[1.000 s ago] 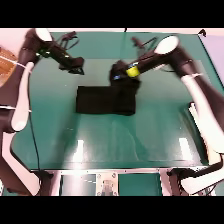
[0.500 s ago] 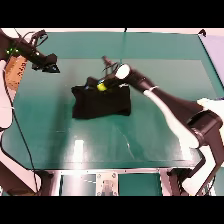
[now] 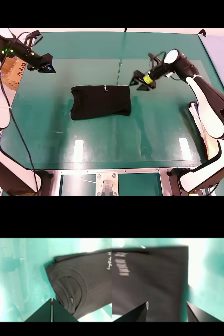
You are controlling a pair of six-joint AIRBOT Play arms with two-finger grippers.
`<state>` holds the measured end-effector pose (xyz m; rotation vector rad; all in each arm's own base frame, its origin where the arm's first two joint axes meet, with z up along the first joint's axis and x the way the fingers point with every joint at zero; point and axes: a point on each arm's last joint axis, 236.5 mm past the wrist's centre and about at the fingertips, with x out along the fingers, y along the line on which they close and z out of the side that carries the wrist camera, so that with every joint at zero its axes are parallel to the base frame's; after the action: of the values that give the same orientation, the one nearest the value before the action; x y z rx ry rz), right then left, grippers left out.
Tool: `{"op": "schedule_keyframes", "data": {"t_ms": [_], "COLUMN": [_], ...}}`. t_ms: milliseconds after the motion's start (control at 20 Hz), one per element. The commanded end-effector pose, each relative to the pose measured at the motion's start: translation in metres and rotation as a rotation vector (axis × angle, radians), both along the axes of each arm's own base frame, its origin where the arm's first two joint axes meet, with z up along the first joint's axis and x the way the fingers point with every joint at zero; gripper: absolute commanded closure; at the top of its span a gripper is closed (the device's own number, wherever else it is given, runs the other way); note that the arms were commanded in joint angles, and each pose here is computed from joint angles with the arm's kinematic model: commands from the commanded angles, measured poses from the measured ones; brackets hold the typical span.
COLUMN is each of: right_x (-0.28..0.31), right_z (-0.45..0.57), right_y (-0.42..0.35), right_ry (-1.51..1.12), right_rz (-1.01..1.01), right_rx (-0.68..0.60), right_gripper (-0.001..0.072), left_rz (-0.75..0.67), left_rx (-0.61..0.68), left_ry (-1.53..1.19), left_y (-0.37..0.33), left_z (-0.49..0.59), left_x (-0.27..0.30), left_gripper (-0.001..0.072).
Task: Fold the shirts.
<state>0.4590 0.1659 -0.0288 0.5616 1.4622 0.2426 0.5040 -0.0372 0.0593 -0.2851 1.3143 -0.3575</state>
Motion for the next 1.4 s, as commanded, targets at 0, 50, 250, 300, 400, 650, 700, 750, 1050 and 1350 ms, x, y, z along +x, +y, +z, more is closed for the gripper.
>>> {"op": "schedule_keyframes", "data": {"t_ms": [0, 50, 250, 300, 400, 650, 700, 750, 1050, 1350], "right_x": [-0.025, -0.028, -0.032, -0.033, -0.031, -0.009, -0.001, 0.007, 0.041, -0.007], "right_z": [-0.042, -0.049, -0.06, -0.06, -0.059, -0.011, 0.01, 0.034, 0.194, 0.256], "right_y": [-0.02, -0.005, 0.056, 0.072, 0.098, 0.118, 0.112, 0.103, -0.042, -0.245], "right_ry": [0.107, 0.1, 0.088, 0.087, 0.073, -0.033, -0.067, -0.11, -0.456, -0.585], "right_rz": [-0.056, -0.058, -0.05, -0.043, -0.044, -0.003, 0.01, 0.017, -0.151, -0.518], "right_rx": [0.019, 0.074, 0.249, 0.281, 0.337, 0.455, 0.47, 0.484, 0.479, 0.324], "right_gripper": [0.017, 0.0171, 0.017, 0.017, 0.0173, 0.0691, 0.0691, 0.0691, 0.0692, 0.0692], "left_rz": [0.019, 0.021, 0.035, 0.037, 0.039, 0.037, 0.036, 0.035, 0.03, 0.026], "left_rx": [0.001, 0.003, 0.04, 0.053, 0.059, 0.059, 0.059, 0.059, 0.059, 0.058], "left_ry": [0.003, -0.001, -0.008, -0.006, -0.005, -0.003, -0.001, 0.0, 0.013, 0.021], "left_y": [0.001, 0.002, 0.011, 0.014, 0.015, 0.015, 0.015, 0.015, 0.014, 0.014], "left_z": [0.0, 0.0, -0.003, -0.004, -0.005, -0.005, -0.005, -0.005, -0.006, -0.006], "left_x": [0.001, 0.002, 0.005, 0.005, 0.005, 0.004, 0.003, 0.003, 0.0, -0.002], "left_gripper": [0.0684, 0.0684, 0.0684, 0.0684, 0.0684, 0.0684, 0.0685, 0.0684, 0.0684, 0.0684]}}
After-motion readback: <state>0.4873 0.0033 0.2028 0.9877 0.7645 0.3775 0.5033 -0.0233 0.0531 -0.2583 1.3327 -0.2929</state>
